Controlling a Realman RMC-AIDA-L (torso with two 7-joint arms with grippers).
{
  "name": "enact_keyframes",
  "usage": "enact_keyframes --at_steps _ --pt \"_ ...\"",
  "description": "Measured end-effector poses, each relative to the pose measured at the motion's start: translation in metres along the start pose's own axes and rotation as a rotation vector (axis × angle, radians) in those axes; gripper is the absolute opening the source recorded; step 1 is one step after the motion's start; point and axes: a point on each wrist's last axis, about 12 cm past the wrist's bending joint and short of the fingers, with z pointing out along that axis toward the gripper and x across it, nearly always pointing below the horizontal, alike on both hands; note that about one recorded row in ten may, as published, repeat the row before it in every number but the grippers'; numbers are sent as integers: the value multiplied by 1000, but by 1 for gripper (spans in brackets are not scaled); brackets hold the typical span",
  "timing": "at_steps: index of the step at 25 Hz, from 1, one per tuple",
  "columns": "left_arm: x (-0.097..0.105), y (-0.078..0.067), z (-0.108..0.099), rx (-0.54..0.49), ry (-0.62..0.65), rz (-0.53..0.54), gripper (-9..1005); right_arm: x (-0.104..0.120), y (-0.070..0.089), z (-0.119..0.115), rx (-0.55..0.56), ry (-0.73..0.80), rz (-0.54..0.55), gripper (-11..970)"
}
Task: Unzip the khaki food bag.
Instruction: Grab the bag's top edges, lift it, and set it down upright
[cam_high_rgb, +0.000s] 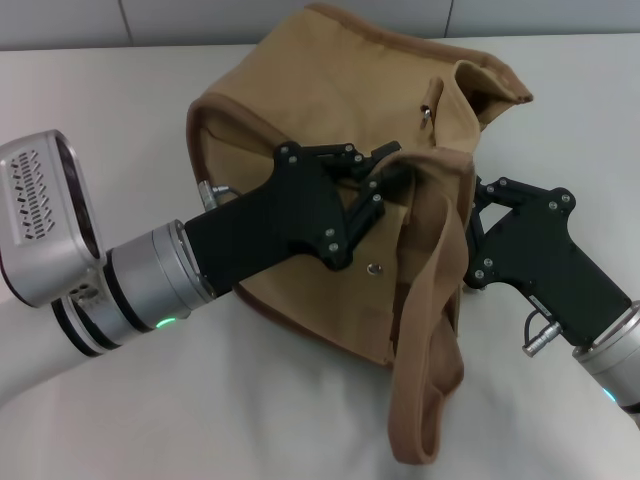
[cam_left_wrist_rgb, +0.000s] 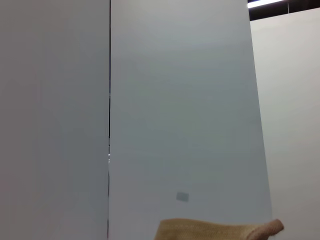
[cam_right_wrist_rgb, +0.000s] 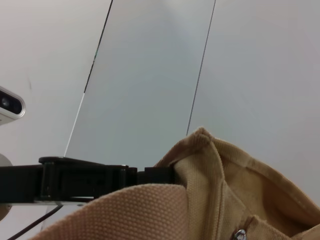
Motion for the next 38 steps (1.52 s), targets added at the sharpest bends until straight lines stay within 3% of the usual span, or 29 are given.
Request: enact_keyframes --at_steps 13,21,31,38 --pt "-6 1 -9 -96 -93 -5 88 2 0 -5 10 16 1 27" --pt "-10 7 -11 -305 -202 -57 89 4 0 -15 34 45 -2 52" --pt "-10 10 -20 -438 -259 -87 89 12 -3 -36 70 127 -19 82" --pt "-9 10 -23 -461 -264 -90 89 14 -4 -47 86 155 -31 104"
